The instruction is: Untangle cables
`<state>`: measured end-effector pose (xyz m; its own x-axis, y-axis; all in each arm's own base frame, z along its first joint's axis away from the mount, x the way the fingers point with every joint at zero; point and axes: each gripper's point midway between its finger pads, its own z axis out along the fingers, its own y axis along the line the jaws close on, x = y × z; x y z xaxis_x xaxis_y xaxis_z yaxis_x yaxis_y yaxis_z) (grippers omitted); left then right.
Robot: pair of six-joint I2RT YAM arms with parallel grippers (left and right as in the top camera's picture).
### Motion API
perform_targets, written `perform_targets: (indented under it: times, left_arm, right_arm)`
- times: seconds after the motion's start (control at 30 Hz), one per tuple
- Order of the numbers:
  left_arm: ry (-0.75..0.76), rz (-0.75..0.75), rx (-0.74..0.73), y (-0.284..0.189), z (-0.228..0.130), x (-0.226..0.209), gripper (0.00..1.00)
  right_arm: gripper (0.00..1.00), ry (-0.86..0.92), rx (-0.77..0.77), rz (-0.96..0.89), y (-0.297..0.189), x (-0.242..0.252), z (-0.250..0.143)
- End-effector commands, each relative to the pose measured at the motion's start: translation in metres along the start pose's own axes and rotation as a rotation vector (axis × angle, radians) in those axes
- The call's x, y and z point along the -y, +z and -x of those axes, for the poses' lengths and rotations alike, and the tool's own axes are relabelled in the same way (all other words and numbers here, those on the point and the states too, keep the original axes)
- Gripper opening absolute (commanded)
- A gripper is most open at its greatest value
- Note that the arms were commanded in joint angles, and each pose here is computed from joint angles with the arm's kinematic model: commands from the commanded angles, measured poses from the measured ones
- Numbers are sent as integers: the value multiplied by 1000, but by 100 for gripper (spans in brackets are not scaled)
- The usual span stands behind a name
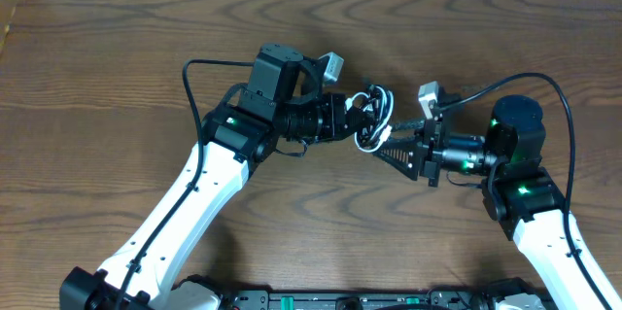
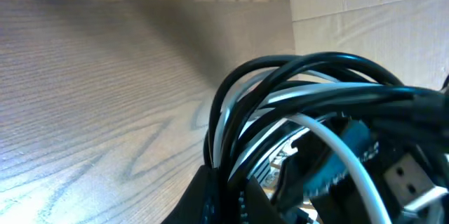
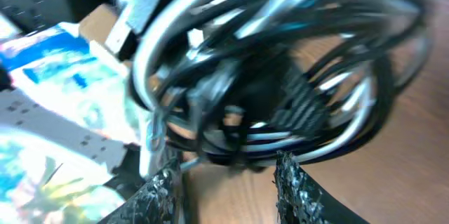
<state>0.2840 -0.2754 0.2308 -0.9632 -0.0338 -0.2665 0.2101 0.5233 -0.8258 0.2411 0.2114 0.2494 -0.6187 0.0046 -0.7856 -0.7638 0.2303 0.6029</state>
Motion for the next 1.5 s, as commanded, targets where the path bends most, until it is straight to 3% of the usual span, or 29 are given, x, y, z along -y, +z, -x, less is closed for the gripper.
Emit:
perform_targets:
  times: [0.0,0.2,0.37,0.5,0.87,1.03,1.13,1.27,1.47]
  left_arm:
    - [25,-4,-1,0,1,2,7]
    - [25,-5,-2,0,1,3,7]
    - [27,-20,-11,0,-1,5,7]
    - [1,-50,-35,0,-5,11,7]
    - [18,-67,-65,5,-14,18,7]
    - [26,-60,-59,7,-14,19,8]
    - [42,-66,-41,7,-10,21,7]
    - [79,-91,-10,7,-2,28,8]
    - [105,-106,13,6,4,32,7]
  right_arm:
    - [40,-19,-26,79,0,-14,-4]
    - [39,-20,-24,74,0,-13,-4]
    - [29,-19,8,-24,1,4,2]
    - [27,-20,33,-95,0,16,6]
    - [20,-21,34,-96,0,16,6]
    - [1,-19,29,-85,0,14,5]
    - [1,23,13,-103,0,18,-1]
    - [1,173,-35,-248,-5,45,-25]
    - [3,396,-100,-669,-40,104,-72]
